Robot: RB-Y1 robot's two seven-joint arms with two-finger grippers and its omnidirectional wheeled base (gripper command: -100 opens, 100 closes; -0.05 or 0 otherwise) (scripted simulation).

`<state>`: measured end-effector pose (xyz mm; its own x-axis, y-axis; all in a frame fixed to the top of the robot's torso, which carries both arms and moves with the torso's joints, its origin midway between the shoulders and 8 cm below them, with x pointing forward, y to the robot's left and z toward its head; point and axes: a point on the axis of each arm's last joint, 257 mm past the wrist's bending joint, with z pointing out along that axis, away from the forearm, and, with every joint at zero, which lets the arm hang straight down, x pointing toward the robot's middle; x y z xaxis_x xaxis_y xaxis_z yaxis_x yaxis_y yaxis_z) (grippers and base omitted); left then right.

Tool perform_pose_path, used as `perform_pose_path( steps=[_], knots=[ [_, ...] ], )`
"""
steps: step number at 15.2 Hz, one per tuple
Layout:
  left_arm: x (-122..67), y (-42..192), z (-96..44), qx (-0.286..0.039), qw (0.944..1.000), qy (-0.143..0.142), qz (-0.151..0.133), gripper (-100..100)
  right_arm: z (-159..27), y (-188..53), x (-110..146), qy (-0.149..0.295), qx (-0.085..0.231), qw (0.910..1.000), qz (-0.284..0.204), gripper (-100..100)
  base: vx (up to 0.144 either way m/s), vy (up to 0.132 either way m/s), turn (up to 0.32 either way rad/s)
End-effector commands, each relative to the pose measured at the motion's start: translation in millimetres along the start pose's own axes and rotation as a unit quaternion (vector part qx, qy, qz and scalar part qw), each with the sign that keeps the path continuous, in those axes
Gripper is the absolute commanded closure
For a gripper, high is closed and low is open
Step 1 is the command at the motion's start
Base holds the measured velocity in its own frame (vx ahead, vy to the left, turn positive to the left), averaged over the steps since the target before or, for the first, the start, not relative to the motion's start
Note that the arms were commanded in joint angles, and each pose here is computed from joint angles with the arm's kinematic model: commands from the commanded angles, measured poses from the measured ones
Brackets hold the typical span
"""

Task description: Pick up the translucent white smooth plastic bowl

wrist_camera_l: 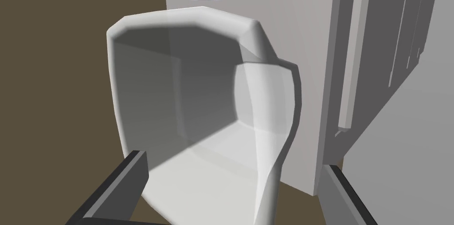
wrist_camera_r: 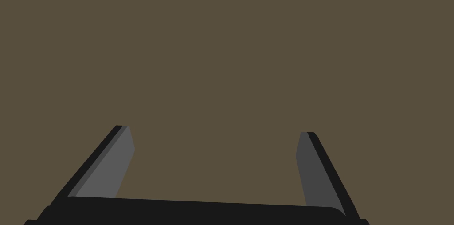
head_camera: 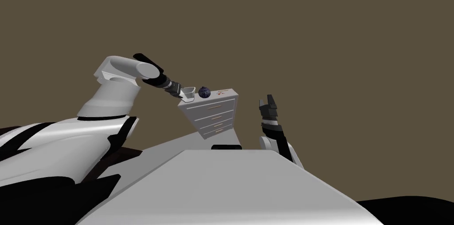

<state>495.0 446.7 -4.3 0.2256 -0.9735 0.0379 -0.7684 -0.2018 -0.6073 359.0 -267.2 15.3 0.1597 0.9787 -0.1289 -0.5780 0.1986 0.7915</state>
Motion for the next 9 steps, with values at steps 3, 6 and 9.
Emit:
perform_pose_path(
  steps=[3,6,9],
  knots=[
    [-8.8,11,-9.3,-0.030,0.9994,-0.011,-0.008,-100,0.0,0,0,0.000,0.000,1.0000,0.000,0,0.027,-0.002,-0.019],
    [-13.5,17,-15.2,-0.048,0.9986,-0.017,-0.012,-100,0.0,0,0,0.000,0.000,1.0000,0.000,0,0.029,0.000,-0.019],
    [-20.7,29,-23.7,-0.077,0.9965,-0.027,-0.018,-100,0.0,0,0,0.000,0.000,1.0000,0.000,0,0.021,-0.002,-0.016]
  ],
)
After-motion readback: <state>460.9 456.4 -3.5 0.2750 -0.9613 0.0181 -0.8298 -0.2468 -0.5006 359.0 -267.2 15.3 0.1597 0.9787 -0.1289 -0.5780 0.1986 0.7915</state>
